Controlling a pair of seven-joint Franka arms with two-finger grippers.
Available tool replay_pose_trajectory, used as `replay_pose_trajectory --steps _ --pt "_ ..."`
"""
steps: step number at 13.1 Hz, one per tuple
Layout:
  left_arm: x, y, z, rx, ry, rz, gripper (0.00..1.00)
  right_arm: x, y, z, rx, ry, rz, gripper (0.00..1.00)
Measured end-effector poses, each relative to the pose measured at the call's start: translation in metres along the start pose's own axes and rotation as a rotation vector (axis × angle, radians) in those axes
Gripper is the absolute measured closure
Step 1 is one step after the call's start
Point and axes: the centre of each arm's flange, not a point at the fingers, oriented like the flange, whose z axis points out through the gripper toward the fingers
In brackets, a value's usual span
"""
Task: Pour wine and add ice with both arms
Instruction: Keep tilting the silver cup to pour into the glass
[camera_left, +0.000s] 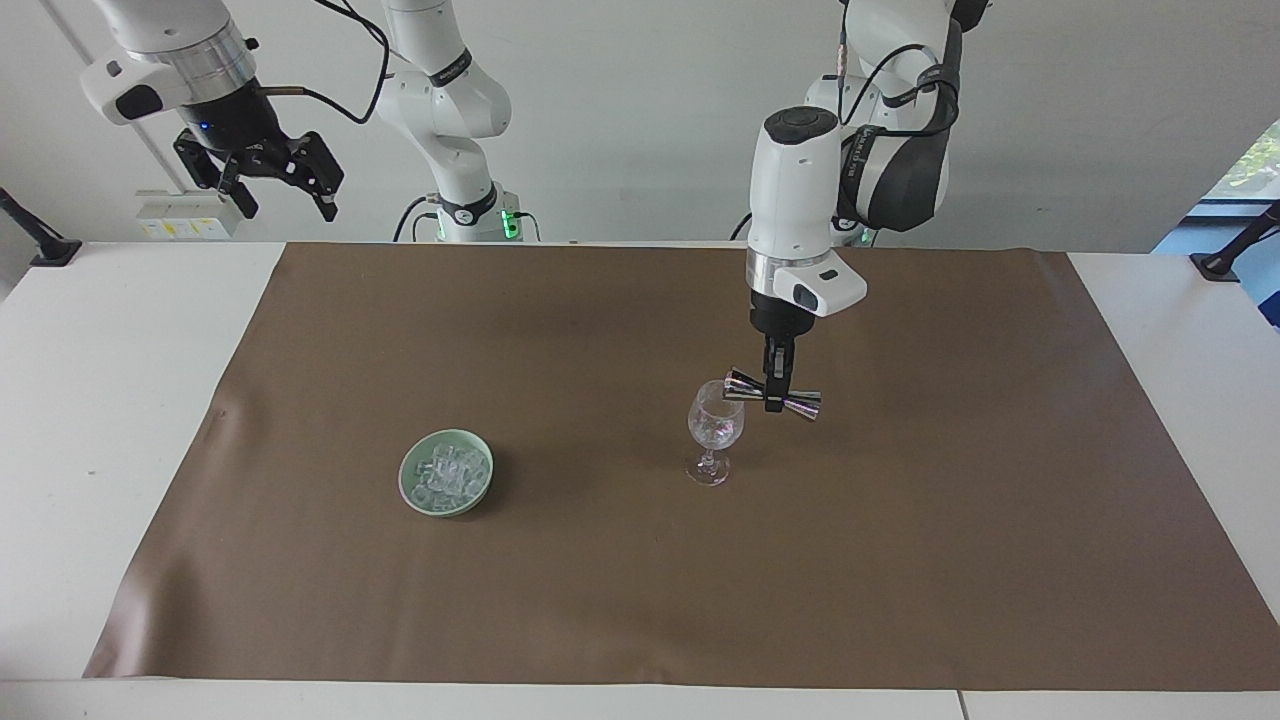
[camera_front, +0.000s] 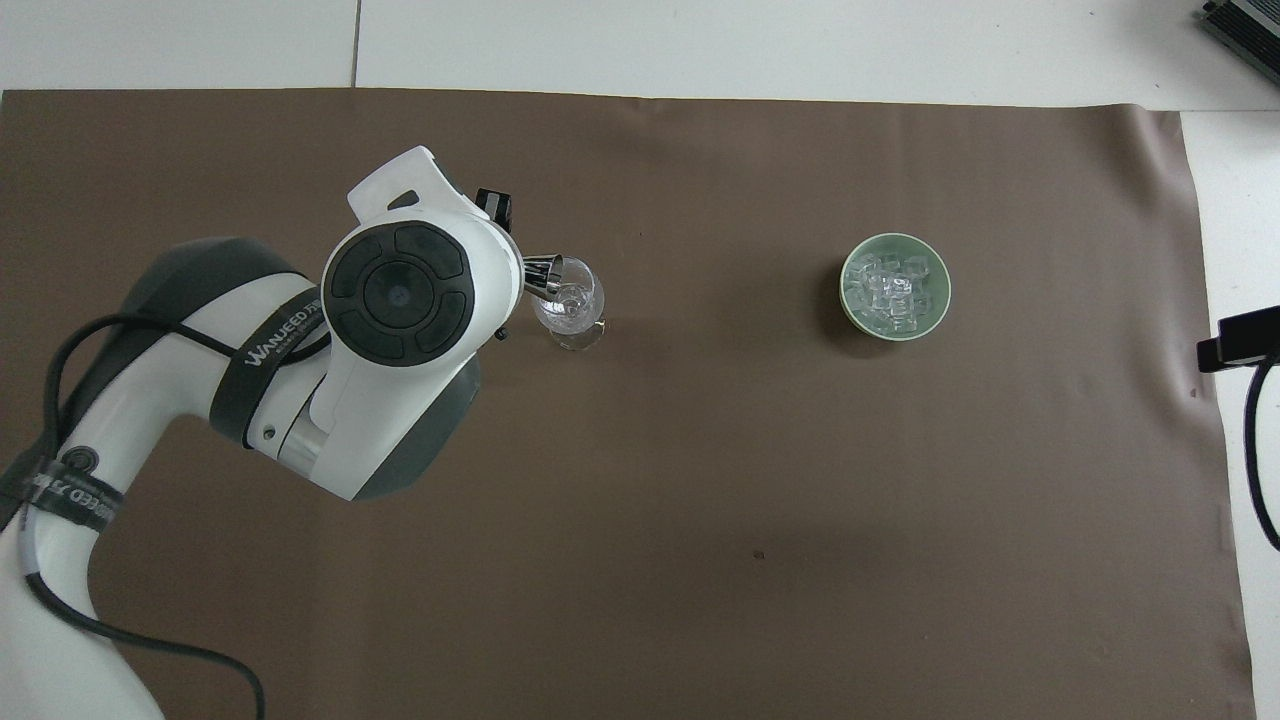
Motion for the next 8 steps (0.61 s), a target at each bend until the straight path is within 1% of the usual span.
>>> replay_pose_trajectory --steps 8 --pt "-0.002 0.0009 -0.0001 -0.001 0.02 0.009 0.78 0.0009 0.0015 -0.0008 0.0 0.008 0.003 0.0"
